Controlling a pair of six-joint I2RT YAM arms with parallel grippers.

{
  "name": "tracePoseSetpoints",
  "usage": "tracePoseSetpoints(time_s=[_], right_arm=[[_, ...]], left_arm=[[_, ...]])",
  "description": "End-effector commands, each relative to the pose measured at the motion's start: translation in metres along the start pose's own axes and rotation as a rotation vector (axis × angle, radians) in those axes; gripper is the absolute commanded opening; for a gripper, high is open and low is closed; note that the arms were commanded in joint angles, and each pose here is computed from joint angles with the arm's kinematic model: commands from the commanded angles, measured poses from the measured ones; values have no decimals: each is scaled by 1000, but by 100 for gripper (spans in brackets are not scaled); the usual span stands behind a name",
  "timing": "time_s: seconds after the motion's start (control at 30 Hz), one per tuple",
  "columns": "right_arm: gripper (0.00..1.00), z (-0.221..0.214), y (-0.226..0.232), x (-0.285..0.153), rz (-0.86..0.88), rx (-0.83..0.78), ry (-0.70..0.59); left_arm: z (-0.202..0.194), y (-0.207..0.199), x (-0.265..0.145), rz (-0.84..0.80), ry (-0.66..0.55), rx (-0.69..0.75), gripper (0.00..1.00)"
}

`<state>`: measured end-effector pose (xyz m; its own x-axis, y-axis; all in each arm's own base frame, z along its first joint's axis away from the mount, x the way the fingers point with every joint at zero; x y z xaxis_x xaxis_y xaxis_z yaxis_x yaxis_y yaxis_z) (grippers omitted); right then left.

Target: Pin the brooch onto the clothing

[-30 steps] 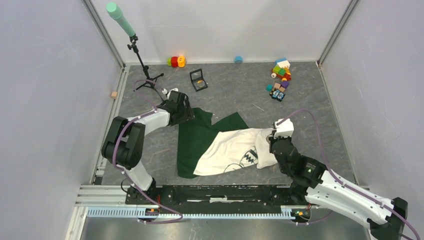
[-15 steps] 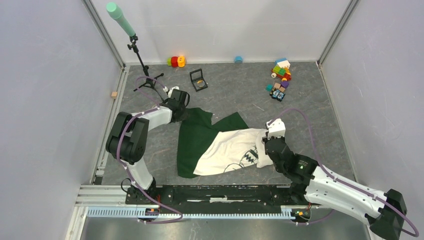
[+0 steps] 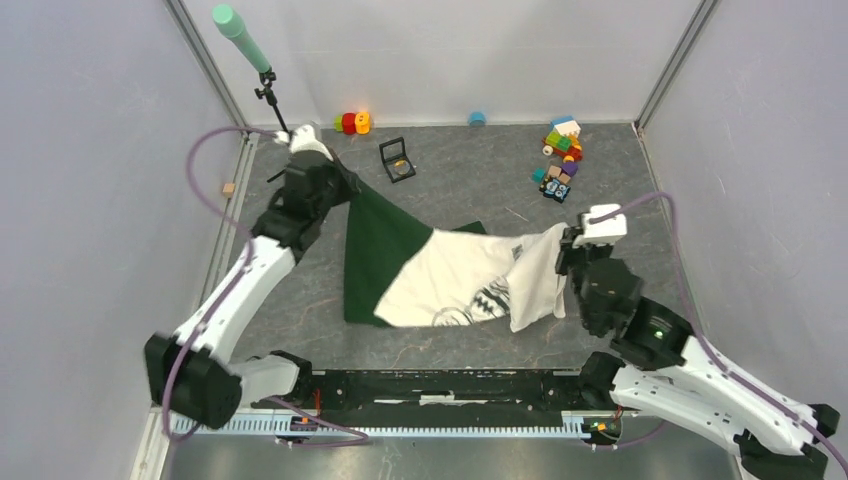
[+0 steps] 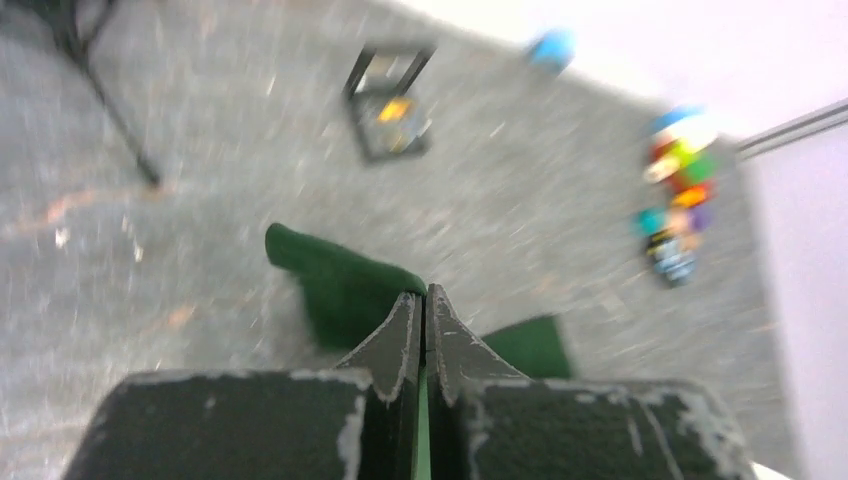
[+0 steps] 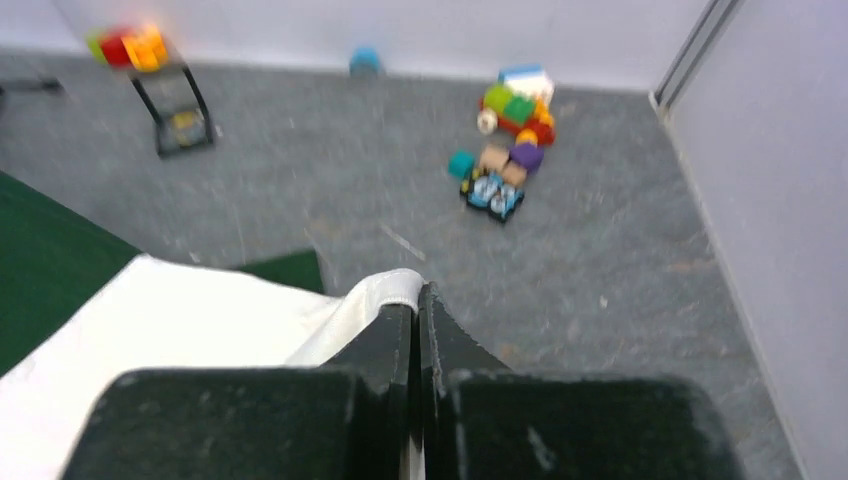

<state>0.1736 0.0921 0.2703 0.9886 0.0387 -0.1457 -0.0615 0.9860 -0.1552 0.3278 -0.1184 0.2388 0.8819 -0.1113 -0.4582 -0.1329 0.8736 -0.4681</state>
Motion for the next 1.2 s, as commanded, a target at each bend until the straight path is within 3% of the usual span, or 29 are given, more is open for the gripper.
tracePoseSetpoints(time_s=[0.0,0.37,0.53,0.67,0.77,0.9,1.03,1.17], right_arm=[[2,78,-43,-27,-58,116,-185],[3,187,-130,-108,39,231,-566],[3,210,-147,-132,104,238,-676],[3,214,-154,-139,105,236,-701],[2,206,-154,-131,47,212,-664],[0,176,-148,-105,-125,131,-535],[0,125,-142,-79,-406,69,-360],[0,82,-130,-66,-514,102,-270]], left_arm=[[99,-48,-89,-198,-268,-40,2],[203,-102,-289,-554,-516,18,2],[226,-111,-345,-637,-600,45,2],[235,-116,-362,-662,-630,57,2],[235,-123,-350,-681,-594,64,2],[231,-142,-302,-699,-487,104,2],[221,-162,-221,-685,-345,167,2],[196,-169,-119,-631,-201,207,2]])
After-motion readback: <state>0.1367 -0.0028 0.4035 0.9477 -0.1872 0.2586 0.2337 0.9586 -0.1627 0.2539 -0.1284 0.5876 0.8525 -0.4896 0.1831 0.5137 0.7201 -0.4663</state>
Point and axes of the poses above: each gripper's point midway between its finger pads, its own x axis out along the fingers, its own y axis along the line the jaws close on, z = x × y, the point moved 6 cm from there along -x, back along the fingers, and after that the axes turned 5 degrees about -x, right-handed, at the moved point
